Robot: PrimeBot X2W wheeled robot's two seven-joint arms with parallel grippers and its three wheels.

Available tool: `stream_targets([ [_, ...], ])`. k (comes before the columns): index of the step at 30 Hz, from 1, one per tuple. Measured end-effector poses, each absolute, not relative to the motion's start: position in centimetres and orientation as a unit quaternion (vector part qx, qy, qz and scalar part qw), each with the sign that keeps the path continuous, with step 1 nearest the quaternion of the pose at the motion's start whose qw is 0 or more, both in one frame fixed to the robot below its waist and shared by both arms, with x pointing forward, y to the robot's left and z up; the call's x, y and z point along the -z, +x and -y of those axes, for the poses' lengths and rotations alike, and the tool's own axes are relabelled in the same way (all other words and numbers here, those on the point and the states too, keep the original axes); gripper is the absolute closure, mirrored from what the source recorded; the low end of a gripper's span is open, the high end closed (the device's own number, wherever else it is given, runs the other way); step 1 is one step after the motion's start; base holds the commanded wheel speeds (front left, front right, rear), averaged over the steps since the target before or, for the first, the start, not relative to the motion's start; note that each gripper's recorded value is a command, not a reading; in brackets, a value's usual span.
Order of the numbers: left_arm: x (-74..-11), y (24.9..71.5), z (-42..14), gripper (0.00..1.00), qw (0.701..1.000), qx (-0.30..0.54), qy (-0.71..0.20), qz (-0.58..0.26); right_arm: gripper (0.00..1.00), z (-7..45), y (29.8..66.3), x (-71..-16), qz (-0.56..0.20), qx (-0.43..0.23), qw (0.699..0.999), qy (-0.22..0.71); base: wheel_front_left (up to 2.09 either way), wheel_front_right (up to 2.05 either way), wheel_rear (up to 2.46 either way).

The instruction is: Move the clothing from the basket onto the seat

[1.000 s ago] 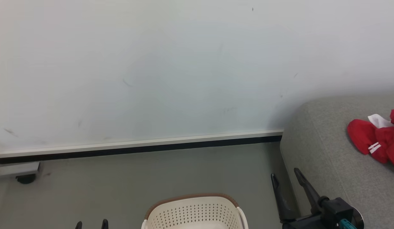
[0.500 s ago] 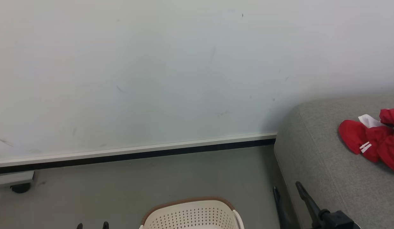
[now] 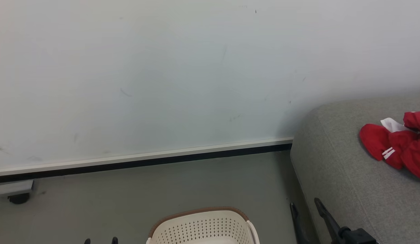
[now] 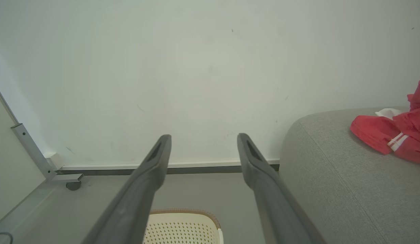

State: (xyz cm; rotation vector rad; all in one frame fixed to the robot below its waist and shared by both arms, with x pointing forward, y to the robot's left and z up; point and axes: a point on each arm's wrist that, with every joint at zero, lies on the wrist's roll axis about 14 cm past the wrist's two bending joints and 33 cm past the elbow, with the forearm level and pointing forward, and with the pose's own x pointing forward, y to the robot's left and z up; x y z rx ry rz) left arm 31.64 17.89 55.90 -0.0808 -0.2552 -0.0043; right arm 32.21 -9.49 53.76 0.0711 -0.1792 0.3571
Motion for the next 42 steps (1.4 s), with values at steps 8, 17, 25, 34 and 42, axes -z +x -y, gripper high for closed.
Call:
stream_targets([
  [8, -55.4, 31.7, -17.8, 0.0, 0.992, 0.004, -0.041, 0.12, 0.0, 9.2, 32.3, -53.5, 0.085, -0.179, 0.979, 0.039, 0.0, 0.0, 0.0],
  [17, -54.7, 32.1, -17.6, 1.0, 0.993, 0.008, -0.043, 0.107, 1.0, 9.2, 32.4, -52.5, 0.067, -0.179, 0.981, 0.04, 0.0, 0.0, 0.0],
  [25, -52.3, 31.8, -17.4, 1.0, 0.996, 0.005, -0.064, 0.067, 1.0, 10.0, 31.5, -49.4, 0.015, -0.164, 0.984, 0.064, 0.0, 0.0, 0.0],
  [34, -51.4, 32.1, -17.5, 1.0, 0.987, 0.0, -0.154, 0.047, 1.0, 12.1, 32.2, -49.2, -0.004, -0.123, 0.981, 0.15, 0.0, 0.0, 0.0],
  [42, -51.3, 32.7, -17.3, 1.0, 0.973, 0.001, -0.227, 0.038, 1.0, 13.9, 32.7, -49.1, -0.015, -0.091, 0.971, 0.22, 0.0, 0.0, 0.0],
])
